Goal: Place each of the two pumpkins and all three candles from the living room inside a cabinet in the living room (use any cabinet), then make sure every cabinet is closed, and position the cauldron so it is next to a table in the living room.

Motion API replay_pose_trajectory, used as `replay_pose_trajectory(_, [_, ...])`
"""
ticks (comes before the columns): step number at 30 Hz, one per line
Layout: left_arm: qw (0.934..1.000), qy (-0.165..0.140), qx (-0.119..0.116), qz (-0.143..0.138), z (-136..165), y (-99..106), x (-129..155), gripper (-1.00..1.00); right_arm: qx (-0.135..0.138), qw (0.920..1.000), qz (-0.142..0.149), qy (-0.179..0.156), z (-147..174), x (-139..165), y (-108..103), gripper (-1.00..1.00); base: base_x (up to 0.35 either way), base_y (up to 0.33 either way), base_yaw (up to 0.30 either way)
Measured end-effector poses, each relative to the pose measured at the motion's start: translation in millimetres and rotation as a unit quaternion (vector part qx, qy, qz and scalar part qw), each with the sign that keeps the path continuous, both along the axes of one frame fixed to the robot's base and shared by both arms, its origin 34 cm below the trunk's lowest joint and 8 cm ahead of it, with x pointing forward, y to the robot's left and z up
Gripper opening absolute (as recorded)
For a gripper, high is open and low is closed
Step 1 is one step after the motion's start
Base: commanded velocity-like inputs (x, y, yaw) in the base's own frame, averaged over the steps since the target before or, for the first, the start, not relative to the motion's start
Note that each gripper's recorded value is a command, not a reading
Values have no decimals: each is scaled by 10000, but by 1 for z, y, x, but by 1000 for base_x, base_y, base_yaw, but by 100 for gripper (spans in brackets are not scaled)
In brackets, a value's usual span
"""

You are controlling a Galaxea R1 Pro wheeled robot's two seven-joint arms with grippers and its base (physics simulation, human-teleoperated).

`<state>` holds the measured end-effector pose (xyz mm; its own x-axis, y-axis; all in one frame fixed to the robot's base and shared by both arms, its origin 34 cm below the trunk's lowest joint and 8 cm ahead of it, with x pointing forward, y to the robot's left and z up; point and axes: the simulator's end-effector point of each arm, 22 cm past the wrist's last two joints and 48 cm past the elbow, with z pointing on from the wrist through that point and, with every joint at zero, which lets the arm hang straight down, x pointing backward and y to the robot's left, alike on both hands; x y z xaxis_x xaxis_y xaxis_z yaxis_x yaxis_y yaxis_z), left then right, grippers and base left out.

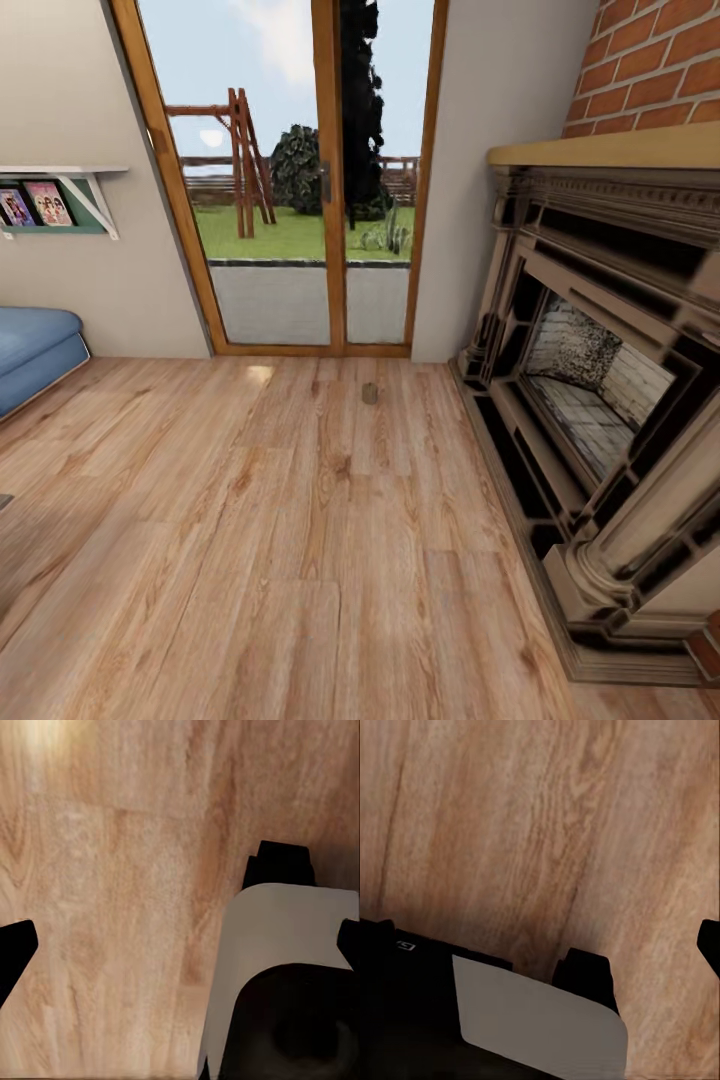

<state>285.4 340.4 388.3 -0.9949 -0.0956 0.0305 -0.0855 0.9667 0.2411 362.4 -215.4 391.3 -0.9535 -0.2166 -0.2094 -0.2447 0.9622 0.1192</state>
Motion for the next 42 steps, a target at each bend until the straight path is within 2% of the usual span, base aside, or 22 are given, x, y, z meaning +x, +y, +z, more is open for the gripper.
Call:
replay_pose_trajectory(8, [10000, 87, -28, -18, -2, -4, -14, 100, 2, 9997, -1, 259, -6, -43, 0, 100, 0, 0, 0])
replay_pose_trajectory(11, [9999, 129, -37, -23, -2, -5, -21, 100, 6, 9995, -1, 306, -7, -50, 0, 100, 0, 0, 0])
replay_pose_trajectory(16, [9999, 140, -38, -23, -2, -5, -25, 100, 1, 9995, 4, 324, -8, -53, 0, 100, 0, 0, 0])
replay_pose_trajectory(20, [9999, -37, -137, -22, -4, -8, -18, 100, -49, 9994, -10, 334, -8, -55, -3, 100, 0, 0, 0])
replay_pose_trajectory(23, [9994, -143, -327, -22, -6, -16, -14, 100, -298, 9990, -49, 329, -10, -60, -14, 100, 0, 0, 0])
replay_pose_trajectory(24, [9990, -186, -417, -23, -6, -20, -12, 100, -564, 9980, -98, 267, -11, -62, -26, 100, 0, 0, 0])
replay_pose_trajectory(26, [9988, -214, -435, -25, -6, -21, -10, 100, -629, 9977, -114, 215, -11, -61, -29, 100, 0, 0, 0])
replay_pose_trajectory(36, [9984, -271, -489, -24, -7, -26, -8, 100, -619, 9979, -179, -23, -10, -57, -27, 100, 40, 0, 0])
replay_pose_trajectory(42, [9974, -281, -658, -21, -8, -33, -7, 100, -604, 9980, -175, -34, -10, -59, -25, 100, 297, 0, 0])
